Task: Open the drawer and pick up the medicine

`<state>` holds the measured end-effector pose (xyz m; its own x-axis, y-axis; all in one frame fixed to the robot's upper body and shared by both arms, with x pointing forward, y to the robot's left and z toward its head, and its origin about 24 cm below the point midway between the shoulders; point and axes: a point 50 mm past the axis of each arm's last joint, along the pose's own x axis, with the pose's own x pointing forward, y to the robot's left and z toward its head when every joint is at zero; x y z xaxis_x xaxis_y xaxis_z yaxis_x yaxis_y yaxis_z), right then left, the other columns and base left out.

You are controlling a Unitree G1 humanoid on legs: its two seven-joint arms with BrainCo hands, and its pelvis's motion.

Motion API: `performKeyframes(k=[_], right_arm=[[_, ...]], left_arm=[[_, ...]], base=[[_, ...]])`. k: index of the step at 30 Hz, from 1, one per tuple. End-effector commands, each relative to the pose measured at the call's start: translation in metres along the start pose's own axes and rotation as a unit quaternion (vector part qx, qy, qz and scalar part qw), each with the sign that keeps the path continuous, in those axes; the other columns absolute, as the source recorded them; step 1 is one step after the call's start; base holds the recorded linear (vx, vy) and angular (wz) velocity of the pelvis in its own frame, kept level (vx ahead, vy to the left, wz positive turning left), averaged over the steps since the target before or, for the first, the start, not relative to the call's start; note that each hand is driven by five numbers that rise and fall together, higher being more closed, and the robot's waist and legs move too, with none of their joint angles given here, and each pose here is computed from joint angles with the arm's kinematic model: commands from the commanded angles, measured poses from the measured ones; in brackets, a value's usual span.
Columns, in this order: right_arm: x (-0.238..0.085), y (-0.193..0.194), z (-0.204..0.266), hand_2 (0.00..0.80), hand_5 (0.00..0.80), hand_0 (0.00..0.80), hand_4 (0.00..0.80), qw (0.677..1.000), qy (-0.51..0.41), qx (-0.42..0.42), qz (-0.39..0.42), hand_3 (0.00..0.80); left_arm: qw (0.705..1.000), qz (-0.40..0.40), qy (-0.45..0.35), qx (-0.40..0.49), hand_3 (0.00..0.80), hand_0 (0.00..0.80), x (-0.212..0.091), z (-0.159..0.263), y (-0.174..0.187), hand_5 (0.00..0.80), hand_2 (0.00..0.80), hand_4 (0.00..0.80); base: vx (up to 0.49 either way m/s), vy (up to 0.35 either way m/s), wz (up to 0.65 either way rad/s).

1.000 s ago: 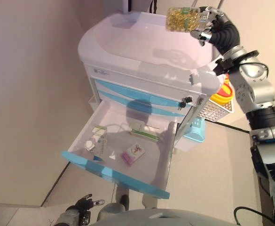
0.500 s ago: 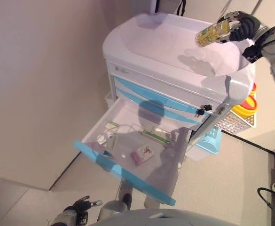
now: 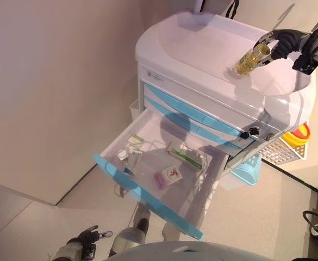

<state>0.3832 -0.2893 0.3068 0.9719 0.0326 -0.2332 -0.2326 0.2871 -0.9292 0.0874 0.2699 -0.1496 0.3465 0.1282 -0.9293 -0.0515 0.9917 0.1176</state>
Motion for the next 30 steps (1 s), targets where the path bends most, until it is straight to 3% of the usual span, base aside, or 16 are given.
performKeyframes(k=[1,18,19,20,30], right_arm=[[-0.019,-0.029,-0.001,0.800,0.800,0.800,0.800,0.999,0.028,-0.028,-0.013,0.800],[-0.018,-0.020,-0.011,0.800,0.800,0.800,0.800,0.997,0.050,-0.058,0.021,0.800],[-0.018,-0.021,-0.011,0.521,0.521,0.521,0.521,0.997,0.050,-0.057,0.019,0.521],[-0.018,-0.021,-0.012,0.000,0.000,0.000,0.000,0.997,0.050,-0.055,0.016,0.000],[-0.020,-0.032,-0.003,0.000,0.000,0.000,0.000,0.998,0.027,-0.039,-0.037,0.000]], left_arm=[[1.000,0.009,-0.011,0.019,0.000,0.000,-0.004,0.003,0.014,0.000,0.000,0.000],[1.000,0.007,-0.014,0.019,0.000,0.000,-0.004,0.009,0.018,0.000,0.000,0.000],[1.000,0.007,-0.014,0.019,0.000,0.000,-0.004,0.009,0.018,0.000,0.000,0.000],[1.000,0.007,-0.014,0.019,0.000,0.000,-0.004,0.009,0.018,0.000,0.000,0.000],[1.000,0.004,-0.014,0.025,0.000,0.000,-0.005,0.011,0.021,0.000,0.000,0.000]], base=[[0.000,0.000,0.00],[0.000,0.000,0.00],[0.000,0.000,0.00],[0.000,0.000,0.00],[0.001,-0.001,0.01]])
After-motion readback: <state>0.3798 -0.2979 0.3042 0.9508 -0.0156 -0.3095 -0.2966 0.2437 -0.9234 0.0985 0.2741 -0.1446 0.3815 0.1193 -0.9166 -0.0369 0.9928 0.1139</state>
